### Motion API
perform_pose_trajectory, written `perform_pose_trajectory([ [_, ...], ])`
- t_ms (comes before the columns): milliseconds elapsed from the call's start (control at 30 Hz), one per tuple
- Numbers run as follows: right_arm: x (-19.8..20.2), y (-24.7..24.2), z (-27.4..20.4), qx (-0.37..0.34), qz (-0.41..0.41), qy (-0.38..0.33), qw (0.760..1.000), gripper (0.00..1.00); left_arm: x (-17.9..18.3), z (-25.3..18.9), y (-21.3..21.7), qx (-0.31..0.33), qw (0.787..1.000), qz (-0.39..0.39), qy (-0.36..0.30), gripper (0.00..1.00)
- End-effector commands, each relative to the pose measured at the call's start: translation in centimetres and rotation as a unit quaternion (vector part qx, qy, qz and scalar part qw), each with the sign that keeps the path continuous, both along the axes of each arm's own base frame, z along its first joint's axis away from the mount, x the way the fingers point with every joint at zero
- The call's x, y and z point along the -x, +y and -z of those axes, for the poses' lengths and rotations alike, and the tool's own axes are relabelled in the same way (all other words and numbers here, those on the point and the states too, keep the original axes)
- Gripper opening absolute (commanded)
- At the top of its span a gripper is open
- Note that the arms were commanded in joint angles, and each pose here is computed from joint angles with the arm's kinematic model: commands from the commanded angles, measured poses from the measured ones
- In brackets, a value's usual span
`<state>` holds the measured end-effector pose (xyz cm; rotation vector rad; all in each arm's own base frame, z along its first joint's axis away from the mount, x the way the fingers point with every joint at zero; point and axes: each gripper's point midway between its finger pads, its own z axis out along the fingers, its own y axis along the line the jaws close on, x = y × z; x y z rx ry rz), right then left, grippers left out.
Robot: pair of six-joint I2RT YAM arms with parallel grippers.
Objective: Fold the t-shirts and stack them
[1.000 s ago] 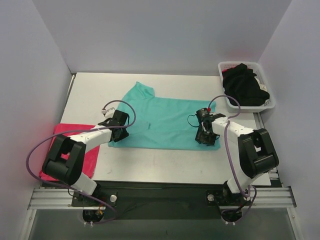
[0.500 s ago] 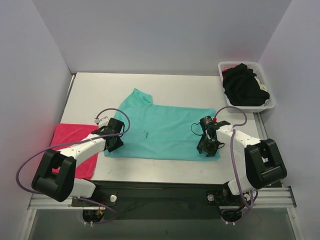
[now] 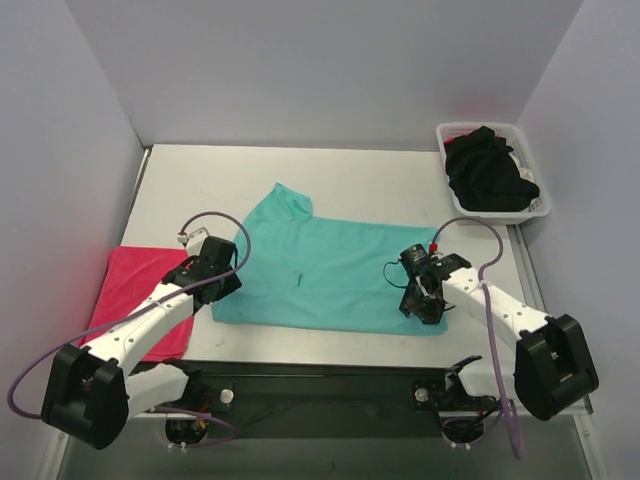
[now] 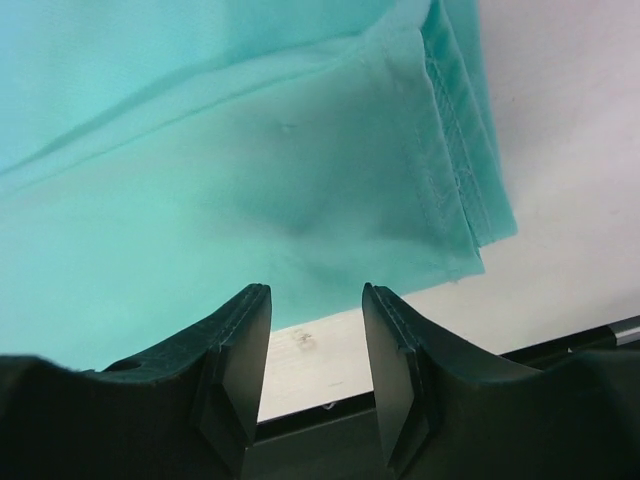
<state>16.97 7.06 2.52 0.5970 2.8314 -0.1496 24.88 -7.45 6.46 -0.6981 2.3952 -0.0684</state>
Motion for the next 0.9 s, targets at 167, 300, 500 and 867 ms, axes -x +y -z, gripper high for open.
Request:
perform_pose_trajectory([
  [167, -5.5, -0.5, -7.2, 0.054, -0.013, -0.105, 0.993, 0.44, -14.9, -9.8, -4.8, 0.0, 0.987, 0.051, -0.152, 0.45],
  [300, -9.4, 0.4, -10.1, 0.07, -0.026, -0.14, 0.987, 0.44, -21.2, -10.6, -6.4, 0.001, 0.98, 0.077, -0.182, 0.45],
  [500, -12.5, 1.6, -10.5, 0.079, -0.039, -0.149, 0.985, 0.43, -28.2, -6.3, -8.3, -0.011, 0.978, 0.136, -0.157, 0.39],
  [867, -14.9, 3.6, -8.2, 0.063, -0.057, -0.132, 0.988, 0.41, -30.8, 1.2, -6.6, -0.094, 0.982, 0.142, -0.077, 0.38],
])
